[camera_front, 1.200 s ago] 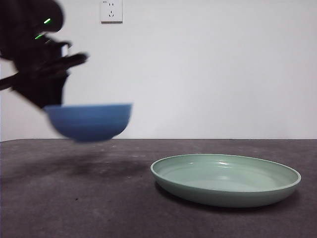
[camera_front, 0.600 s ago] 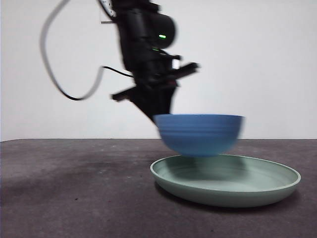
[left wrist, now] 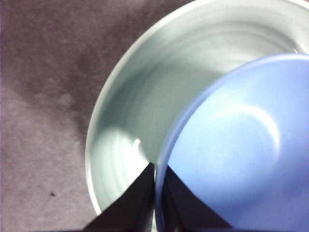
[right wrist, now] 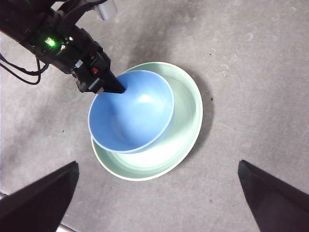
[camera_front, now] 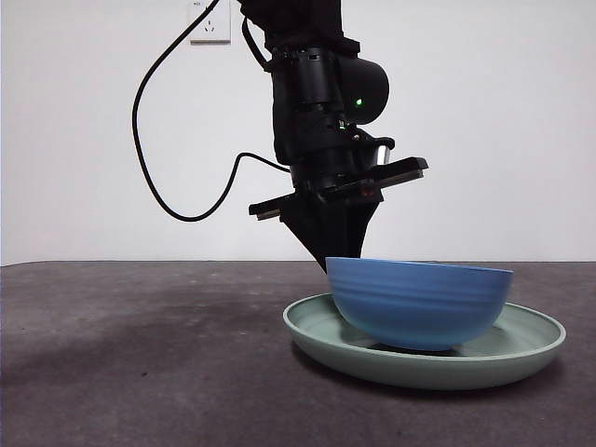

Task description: Pick up the blue bowl, put it on the green plate, put it on desk

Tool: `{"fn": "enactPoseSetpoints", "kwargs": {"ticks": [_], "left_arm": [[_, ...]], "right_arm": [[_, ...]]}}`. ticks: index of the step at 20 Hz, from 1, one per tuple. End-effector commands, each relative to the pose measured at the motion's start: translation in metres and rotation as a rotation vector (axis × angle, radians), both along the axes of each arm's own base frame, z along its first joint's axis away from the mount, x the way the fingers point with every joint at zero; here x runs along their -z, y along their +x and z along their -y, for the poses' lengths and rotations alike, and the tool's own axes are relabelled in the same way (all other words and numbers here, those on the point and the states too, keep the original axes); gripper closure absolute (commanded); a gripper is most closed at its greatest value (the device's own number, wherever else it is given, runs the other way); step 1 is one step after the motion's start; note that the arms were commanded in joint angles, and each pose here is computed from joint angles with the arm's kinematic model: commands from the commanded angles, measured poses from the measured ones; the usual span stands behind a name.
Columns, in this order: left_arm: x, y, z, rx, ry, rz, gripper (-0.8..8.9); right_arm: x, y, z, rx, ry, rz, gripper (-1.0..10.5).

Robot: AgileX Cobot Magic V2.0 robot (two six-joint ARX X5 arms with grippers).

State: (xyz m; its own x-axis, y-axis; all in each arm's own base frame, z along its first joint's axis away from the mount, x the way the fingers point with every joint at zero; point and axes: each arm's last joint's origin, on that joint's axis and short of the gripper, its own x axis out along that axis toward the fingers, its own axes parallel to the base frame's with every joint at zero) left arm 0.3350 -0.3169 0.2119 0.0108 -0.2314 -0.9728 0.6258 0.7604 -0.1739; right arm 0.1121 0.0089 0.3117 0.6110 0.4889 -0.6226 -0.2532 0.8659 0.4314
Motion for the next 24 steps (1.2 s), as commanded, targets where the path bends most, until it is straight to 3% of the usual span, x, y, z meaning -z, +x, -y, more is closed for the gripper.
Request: {"fn": "enactPoseSetpoints", "kwargs": {"ticks": [1, 2, 5, 7, 11, 16, 20, 24], "left_arm": [[0.005, 0.003, 0.006, 0.022, 0.002, 0.013, 7.83], [0.005, 0.003, 0.007, 0.018, -0.002, 0.015, 7.67], [0.001, 0.005, 0.007, 0.004, -0.015, 0.024, 4.95], [-0.009, 0.005, 0.008, 0.003, -0.028, 0.038, 3.82], [-0.053, 0.003, 0.006, 0.035, -0.049, 0.071, 3.65], [-0.130, -0.023, -0.023, 0.039, -0.109, 0.143, 1.78], [-0.191, -0.067, -0.063, 0.087, -0.182, 0.250, 1.79], [-0.213, -0.114, -0.113, 0.110, -0.243, 0.350, 1.80]], "right_arm": [[-0.004, 0.001, 0.000, -0.008, -0.008, 0.017, 3.6], [-0.004, 0.001, 0.000, -0.008, -0.008, 0.017, 3.6], [-0.004, 0.001, 0.000, -0.008, -0.008, 0.022, 3.6], [-0.004, 0.001, 0.000, -0.008, -0.009, 0.029, 3.6], [-0.004, 0.001, 0.000, -0.008, -0.009, 0.030, 3.6], [-0.004, 0.002, 0.000, -0.005, -0.002, 0.022, 3.6], [-0.004, 0.001, 0.000, -0.006, 0.000, 0.018, 3.6], [-0.004, 0.001, 0.000, -0.011, 0.004, 0.020, 3.6]]}}
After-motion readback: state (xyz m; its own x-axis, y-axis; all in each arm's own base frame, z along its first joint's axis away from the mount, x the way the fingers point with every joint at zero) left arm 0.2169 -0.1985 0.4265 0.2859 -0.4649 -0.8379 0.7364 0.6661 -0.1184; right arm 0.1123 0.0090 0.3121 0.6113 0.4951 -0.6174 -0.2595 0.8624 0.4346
